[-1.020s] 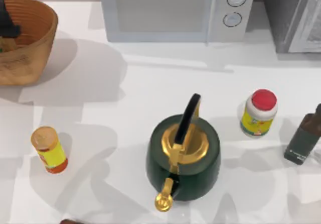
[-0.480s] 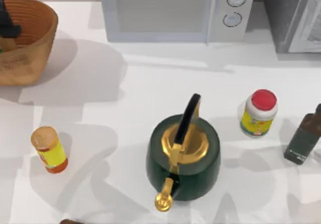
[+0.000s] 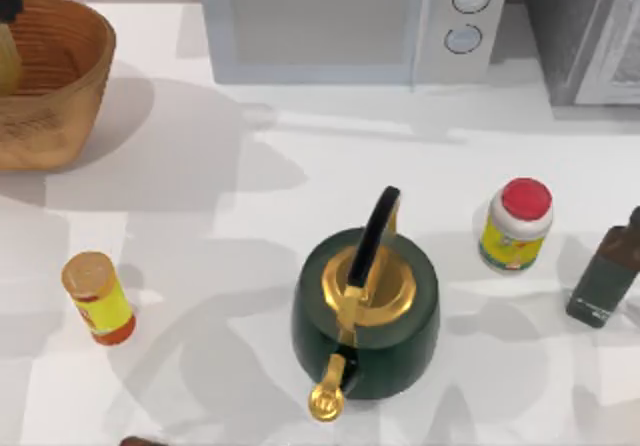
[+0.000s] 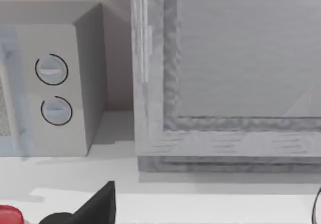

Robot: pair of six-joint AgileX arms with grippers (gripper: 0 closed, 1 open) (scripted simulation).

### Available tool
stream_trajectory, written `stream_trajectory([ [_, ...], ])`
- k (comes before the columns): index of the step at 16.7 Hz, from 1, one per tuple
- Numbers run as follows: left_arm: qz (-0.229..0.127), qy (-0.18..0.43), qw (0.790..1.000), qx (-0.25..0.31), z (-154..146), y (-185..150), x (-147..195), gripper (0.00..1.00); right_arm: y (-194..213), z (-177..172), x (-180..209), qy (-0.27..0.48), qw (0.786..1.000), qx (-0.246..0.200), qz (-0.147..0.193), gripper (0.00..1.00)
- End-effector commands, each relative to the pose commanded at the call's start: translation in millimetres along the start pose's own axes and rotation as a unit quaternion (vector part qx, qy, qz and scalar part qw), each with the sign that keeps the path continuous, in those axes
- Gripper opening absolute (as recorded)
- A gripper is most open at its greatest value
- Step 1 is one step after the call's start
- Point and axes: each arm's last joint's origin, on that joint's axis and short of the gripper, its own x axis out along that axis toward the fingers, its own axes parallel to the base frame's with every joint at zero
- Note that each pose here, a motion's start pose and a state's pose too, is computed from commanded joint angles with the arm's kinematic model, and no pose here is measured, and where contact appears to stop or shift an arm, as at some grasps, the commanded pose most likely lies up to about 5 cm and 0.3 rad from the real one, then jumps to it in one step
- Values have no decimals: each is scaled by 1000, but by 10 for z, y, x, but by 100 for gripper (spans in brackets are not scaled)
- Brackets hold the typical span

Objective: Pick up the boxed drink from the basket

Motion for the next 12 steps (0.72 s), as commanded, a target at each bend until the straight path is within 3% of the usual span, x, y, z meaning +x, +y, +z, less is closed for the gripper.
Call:
stream_trajectory([
  [7,1,3,1000,0,833,-7,-73,0,0,0,0,0,1000,0,0,100],
  [12,1,0,1000,0,923,-7,-94,0,0,0,0,0,1000,0,0,100],
])
